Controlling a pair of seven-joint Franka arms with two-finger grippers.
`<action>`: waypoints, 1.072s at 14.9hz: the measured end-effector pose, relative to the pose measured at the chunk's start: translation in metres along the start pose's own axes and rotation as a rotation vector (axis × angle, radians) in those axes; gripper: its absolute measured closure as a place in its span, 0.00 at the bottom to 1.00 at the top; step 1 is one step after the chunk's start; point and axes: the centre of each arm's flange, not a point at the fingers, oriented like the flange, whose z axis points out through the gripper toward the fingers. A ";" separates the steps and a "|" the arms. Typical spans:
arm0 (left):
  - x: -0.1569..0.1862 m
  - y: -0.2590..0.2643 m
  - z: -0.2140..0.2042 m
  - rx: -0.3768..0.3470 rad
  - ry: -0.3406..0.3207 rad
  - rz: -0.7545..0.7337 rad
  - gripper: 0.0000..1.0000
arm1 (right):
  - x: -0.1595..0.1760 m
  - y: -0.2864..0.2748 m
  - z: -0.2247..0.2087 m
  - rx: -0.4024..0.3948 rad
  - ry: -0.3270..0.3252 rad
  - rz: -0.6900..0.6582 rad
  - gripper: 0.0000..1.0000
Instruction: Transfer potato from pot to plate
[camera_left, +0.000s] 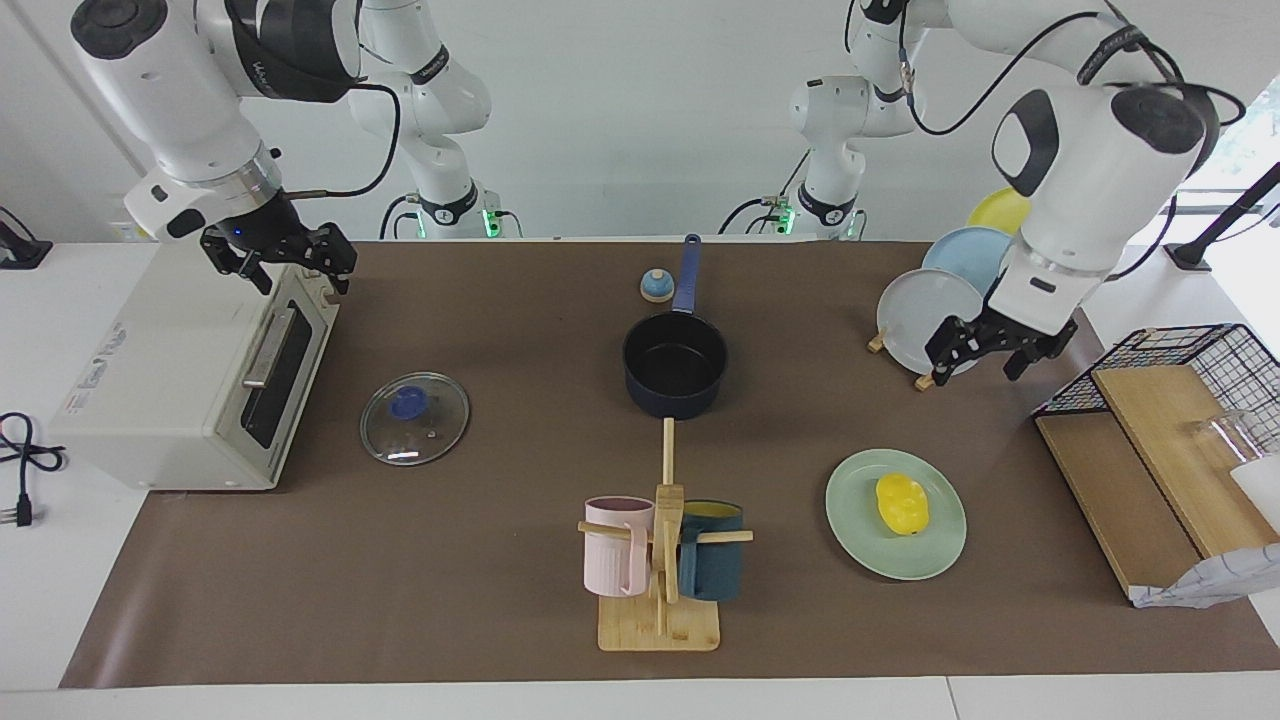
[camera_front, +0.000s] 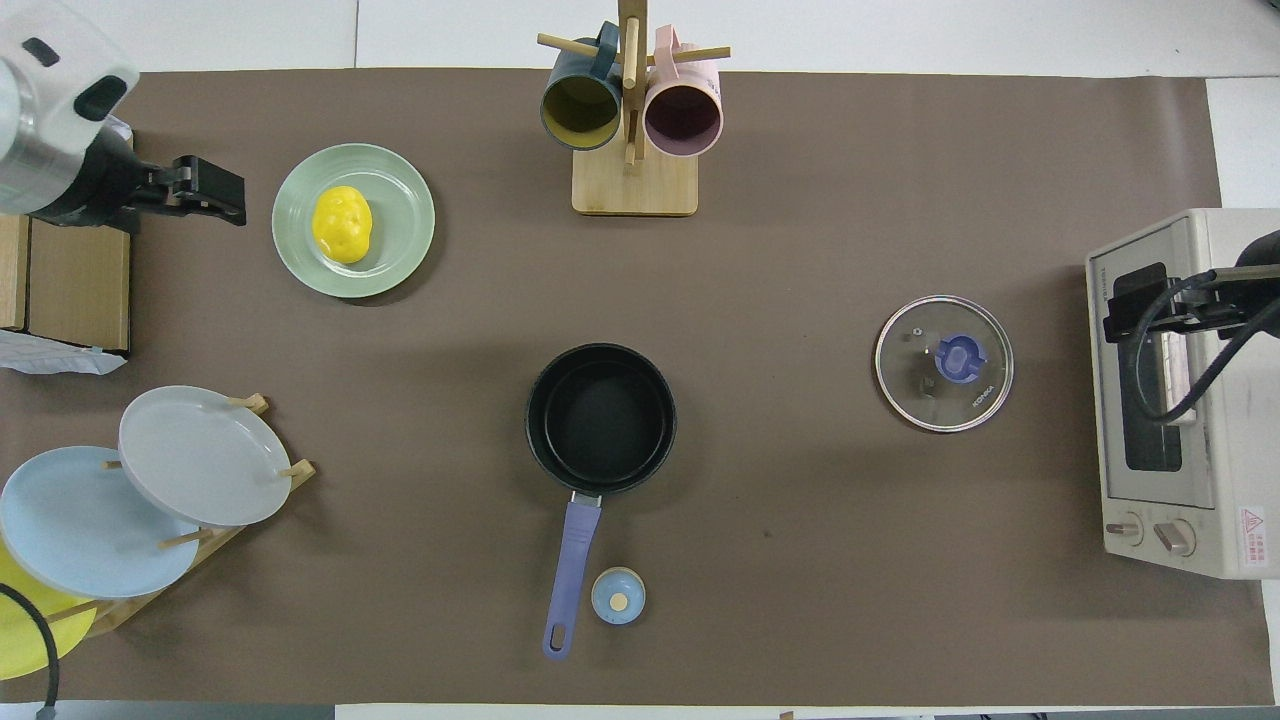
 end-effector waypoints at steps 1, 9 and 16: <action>-0.015 -0.006 -0.022 0.004 -0.009 -0.007 0.00 | 0.000 0.000 0.000 0.000 0.000 0.000 0.00; -0.088 -0.019 -0.028 0.028 -0.115 -0.021 0.00 | 0.000 0.000 0.000 0.000 0.000 0.000 0.00; -0.078 -0.018 -0.066 0.004 -0.062 -0.024 0.00 | 0.000 0.000 0.000 0.000 0.000 0.000 0.00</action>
